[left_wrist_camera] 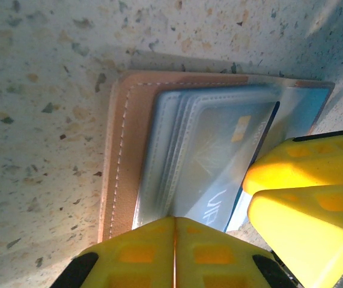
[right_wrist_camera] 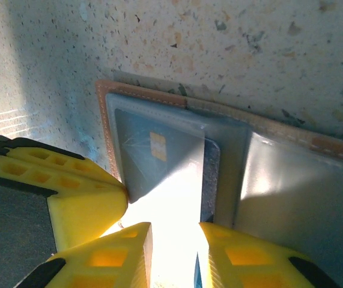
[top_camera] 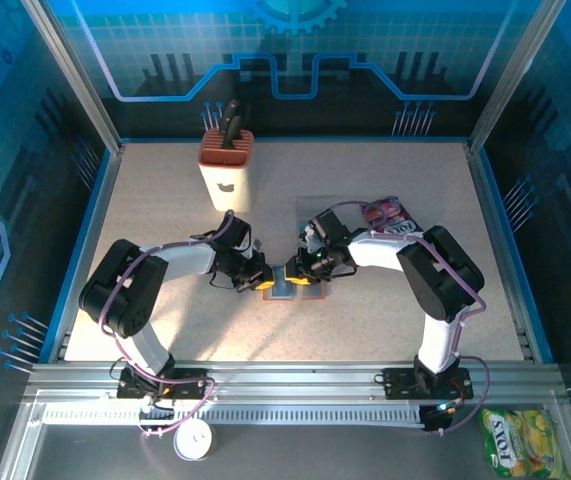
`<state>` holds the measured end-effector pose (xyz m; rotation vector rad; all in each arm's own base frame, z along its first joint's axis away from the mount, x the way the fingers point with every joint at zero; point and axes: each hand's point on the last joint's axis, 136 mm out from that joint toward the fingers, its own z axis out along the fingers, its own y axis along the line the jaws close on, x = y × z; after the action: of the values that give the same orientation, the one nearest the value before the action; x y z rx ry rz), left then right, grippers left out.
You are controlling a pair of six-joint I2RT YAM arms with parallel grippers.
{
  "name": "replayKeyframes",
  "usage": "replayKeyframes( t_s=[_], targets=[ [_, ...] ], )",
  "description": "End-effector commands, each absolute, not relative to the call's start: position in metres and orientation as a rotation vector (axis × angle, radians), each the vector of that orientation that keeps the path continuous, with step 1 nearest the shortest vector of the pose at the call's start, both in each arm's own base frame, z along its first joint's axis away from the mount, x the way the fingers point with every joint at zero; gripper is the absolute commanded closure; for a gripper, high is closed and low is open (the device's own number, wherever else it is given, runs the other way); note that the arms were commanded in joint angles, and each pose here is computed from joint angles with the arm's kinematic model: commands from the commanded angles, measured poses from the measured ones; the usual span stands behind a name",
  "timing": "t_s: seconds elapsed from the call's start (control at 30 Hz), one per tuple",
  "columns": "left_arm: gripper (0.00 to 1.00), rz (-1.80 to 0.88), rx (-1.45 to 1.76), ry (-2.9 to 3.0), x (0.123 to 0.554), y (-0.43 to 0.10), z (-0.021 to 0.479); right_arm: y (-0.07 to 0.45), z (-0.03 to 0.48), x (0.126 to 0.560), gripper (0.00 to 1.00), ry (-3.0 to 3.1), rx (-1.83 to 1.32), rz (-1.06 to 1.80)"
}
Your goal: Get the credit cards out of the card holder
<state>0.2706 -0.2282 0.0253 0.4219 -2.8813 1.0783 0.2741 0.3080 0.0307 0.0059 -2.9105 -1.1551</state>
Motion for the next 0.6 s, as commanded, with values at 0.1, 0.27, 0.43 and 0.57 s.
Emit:
replayKeyframes(
  t_s=[0.1, 0.27, 0.43, 0.57],
  targets=[
    [0.91, 0.975, 0.422, -2.897, 0.265, -0.219, 0.016, 0.296, 0.025, 0.269, 0.71, -2.976, 0.061, -0.996],
    [0.91, 0.971, 0.423, -2.903, 0.266, -0.218, 0.019, 0.294, 0.030, 0.270, 0.71, -2.992, 0.085, -0.975],
    [0.91, 0.988, 0.414, -2.910, 0.268, -0.219, 0.025, 0.296, 0.038, 0.271, 0.71, -2.998, 0.096, -0.999],
    [0.90, 1.007, 0.411, -2.911, 0.272, -0.222, 0.031, 0.296, 0.044, 0.273, 0.71, -3.010, 0.107, -1.004]
  ],
)
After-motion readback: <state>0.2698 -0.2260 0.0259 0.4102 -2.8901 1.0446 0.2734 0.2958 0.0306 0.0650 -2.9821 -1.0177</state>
